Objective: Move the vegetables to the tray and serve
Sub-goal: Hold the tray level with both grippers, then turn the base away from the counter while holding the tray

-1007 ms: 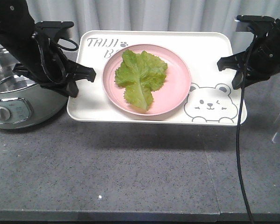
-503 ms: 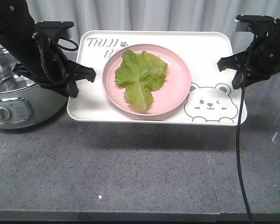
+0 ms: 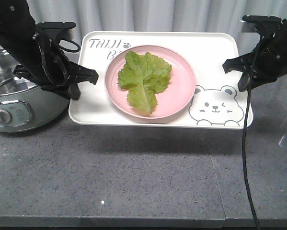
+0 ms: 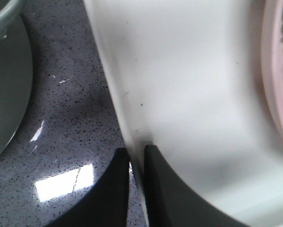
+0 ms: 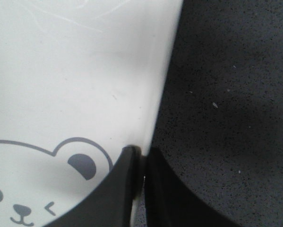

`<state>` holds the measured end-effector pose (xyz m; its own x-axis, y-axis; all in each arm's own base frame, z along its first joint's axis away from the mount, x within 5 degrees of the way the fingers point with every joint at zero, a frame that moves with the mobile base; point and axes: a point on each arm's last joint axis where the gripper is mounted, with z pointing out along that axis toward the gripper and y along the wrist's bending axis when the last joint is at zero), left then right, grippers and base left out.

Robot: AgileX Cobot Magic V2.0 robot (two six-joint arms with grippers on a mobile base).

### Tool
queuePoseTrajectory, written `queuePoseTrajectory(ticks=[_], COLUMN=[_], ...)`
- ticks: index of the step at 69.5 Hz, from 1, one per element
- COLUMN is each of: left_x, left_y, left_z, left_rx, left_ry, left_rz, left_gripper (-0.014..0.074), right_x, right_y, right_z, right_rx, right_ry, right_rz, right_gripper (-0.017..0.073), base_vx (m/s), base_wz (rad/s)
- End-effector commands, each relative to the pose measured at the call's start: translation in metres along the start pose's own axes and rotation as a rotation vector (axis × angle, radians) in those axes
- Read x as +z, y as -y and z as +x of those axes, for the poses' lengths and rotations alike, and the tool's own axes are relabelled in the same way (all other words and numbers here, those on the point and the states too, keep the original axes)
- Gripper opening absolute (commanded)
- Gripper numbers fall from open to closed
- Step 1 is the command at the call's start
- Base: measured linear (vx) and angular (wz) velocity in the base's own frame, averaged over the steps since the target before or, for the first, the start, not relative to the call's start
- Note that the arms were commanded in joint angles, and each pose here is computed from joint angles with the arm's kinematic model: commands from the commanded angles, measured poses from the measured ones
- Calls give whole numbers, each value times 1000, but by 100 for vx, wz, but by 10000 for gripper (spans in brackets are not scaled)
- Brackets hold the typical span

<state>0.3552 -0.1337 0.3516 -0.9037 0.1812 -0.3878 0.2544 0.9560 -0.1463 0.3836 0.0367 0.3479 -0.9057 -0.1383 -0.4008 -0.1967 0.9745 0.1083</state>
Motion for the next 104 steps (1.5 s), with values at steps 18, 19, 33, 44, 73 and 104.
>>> queuePoseTrajectory(ticks=[18, 19, 33, 44, 73, 104], left_x=[-35, -35, -35, -35, -35, -35], left_y=[28, 28, 28, 28, 28, 28], left_z=[-6, -6, -6, -6, -6, -6], left_rx=[9, 9, 9, 9, 9, 9], left_ry=[167, 167, 167, 167, 167, 167], left_rz=[179, 179, 179, 179, 179, 179], left_gripper=[-6, -6, -6, -6, -6, -6], right_x=[-31, -31, -31, -31, -31, -31], right_y=[-24, -24, -24, -24, -24, -24], right_z=[1, 1, 1, 1, 1, 1], right_rx=[-35, -35, -35, -35, -35, -35], right_ry=[68, 68, 68, 68, 68, 68], right_rz=[-136, -136, -136, -136, -136, -136], right_gripper=[-10, -10, -10, -10, -10, -10], base_vx=[0, 0, 0, 0, 0, 0], base_wz=[0, 0, 0, 0, -1, -11])
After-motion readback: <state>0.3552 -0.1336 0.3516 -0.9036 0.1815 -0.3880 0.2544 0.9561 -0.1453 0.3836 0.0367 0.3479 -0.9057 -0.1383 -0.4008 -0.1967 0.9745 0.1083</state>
